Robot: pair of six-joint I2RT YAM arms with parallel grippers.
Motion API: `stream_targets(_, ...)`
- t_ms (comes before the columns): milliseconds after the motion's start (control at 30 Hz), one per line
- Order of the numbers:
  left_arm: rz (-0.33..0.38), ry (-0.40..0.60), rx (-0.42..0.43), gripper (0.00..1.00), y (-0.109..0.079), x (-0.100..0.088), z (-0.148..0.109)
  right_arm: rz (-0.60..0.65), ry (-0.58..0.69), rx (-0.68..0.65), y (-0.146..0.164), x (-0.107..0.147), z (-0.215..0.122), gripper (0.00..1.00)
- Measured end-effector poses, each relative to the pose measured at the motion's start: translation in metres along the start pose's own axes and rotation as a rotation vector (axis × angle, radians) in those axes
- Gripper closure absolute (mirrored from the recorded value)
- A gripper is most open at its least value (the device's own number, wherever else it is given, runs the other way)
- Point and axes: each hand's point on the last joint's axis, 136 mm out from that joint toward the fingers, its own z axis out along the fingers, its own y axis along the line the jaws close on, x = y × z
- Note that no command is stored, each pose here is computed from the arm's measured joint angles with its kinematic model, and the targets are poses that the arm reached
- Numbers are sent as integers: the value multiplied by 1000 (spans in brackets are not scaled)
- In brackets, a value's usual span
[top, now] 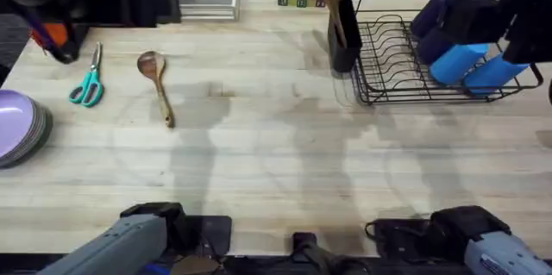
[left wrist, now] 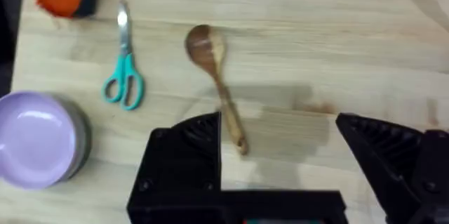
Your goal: Pick up the spoon on the table one by one and put them onto the rack
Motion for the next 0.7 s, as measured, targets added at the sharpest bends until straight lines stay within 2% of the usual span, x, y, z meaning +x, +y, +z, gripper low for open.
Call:
stream_targets(200, -124, 4, -104, 8, 47, 2, 2, 3, 0, 3, 0, 0, 0, 10)
stream_targets(367, -293, 47, -157, 6, 78, 10, 13, 3, 1, 3, -1, 0, 0, 10)
stream_targets(500, -392, 117, -183, 7, 95, 20, 35, 3, 1, 3, 0, 0, 0, 10)
stream_targets(700, -440, 193, -183, 7, 102, 26, 70, 5, 1, 3, -1, 0, 0, 10)
